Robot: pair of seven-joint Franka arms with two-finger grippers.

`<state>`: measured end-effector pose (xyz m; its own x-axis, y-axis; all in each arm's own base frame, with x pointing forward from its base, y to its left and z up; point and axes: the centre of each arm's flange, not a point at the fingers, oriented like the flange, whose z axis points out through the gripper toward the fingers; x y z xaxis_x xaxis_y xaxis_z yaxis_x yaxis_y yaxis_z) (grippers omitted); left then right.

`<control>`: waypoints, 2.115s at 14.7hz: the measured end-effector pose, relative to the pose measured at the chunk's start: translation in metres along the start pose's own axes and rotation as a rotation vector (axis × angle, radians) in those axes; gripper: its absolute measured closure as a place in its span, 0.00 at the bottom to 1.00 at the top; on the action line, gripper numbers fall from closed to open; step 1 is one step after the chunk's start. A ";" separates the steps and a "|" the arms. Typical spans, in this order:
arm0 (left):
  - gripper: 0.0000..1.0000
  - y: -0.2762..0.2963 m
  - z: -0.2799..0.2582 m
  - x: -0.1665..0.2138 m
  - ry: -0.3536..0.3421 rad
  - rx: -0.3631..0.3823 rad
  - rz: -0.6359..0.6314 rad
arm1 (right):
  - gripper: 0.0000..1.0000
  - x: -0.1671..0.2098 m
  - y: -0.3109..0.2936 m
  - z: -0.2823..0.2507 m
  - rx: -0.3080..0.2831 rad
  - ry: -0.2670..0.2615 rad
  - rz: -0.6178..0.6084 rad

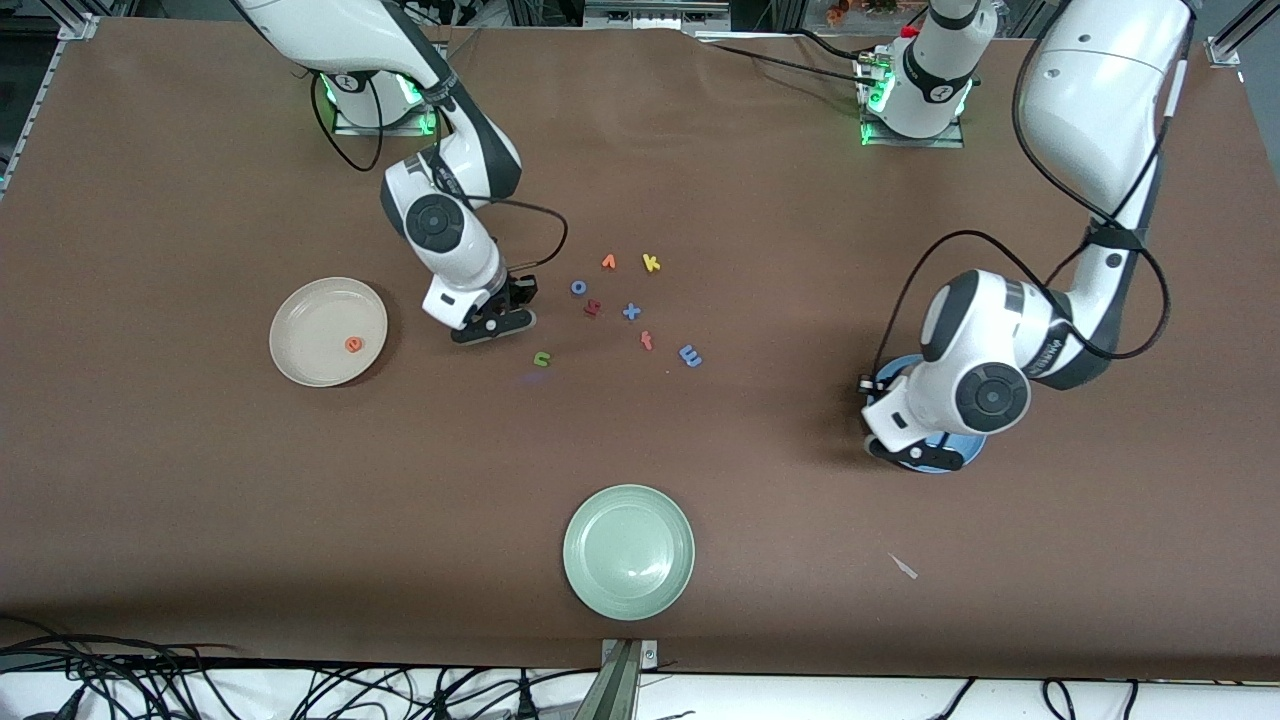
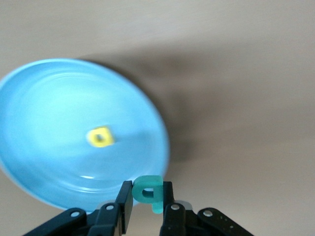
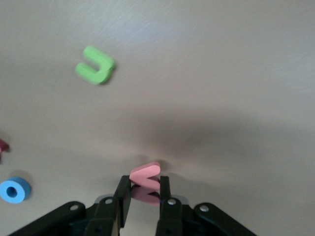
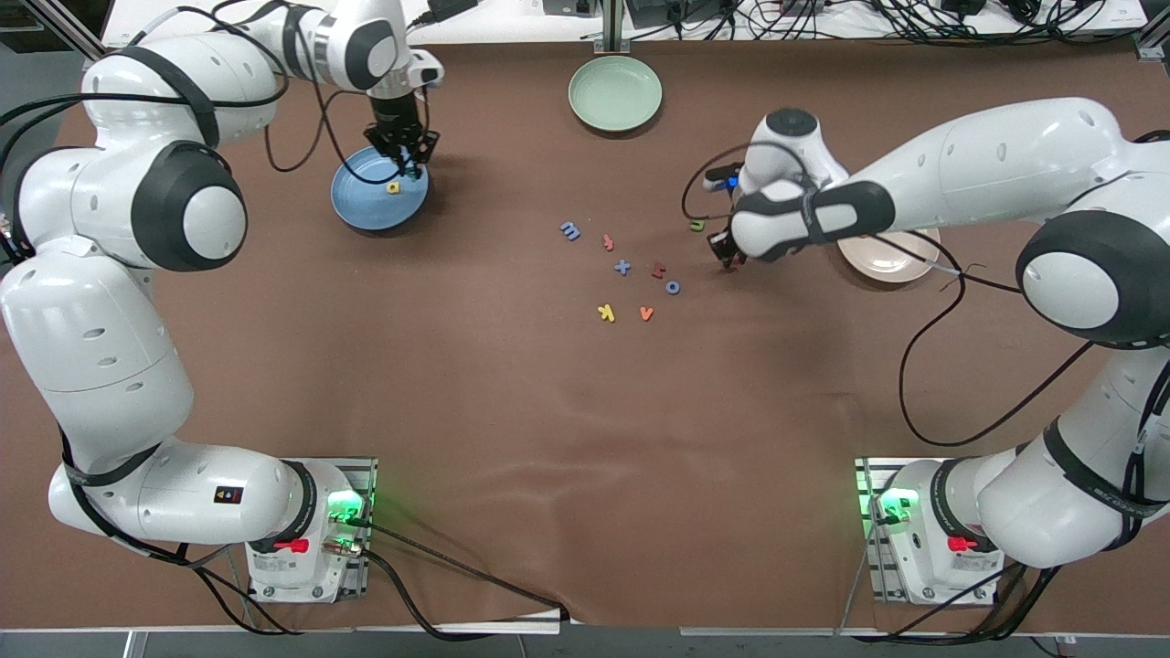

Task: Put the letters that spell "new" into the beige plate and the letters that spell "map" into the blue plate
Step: 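Place the teal p on the blue plate while the right gripper places m, then grasp the blue E with the left gripper while the right gripper grasps green u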

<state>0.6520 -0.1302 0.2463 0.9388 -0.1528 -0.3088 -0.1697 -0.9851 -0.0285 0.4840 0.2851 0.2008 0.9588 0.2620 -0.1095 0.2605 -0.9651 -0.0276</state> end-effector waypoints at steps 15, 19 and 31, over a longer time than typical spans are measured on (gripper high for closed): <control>0.00 0.129 -0.016 -0.018 0.005 -0.030 -0.045 | 0.67 0.013 0.224 -0.038 -0.080 -0.140 -0.128; 0.00 0.221 0.003 -0.030 0.032 -0.088 -0.247 | 0.30 0.014 0.227 -0.039 -0.083 -0.136 -0.099; 0.17 0.306 0.072 -0.030 0.045 -0.152 -0.605 | 0.00 0.056 0.050 -0.057 -0.012 -0.029 0.311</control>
<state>0.5507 -0.4213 0.1785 0.8674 0.4359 -0.2402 0.4375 -0.8979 -0.0493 0.5566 0.2519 0.2504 0.9892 -0.0462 -0.1391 -0.0434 -0.9988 0.0229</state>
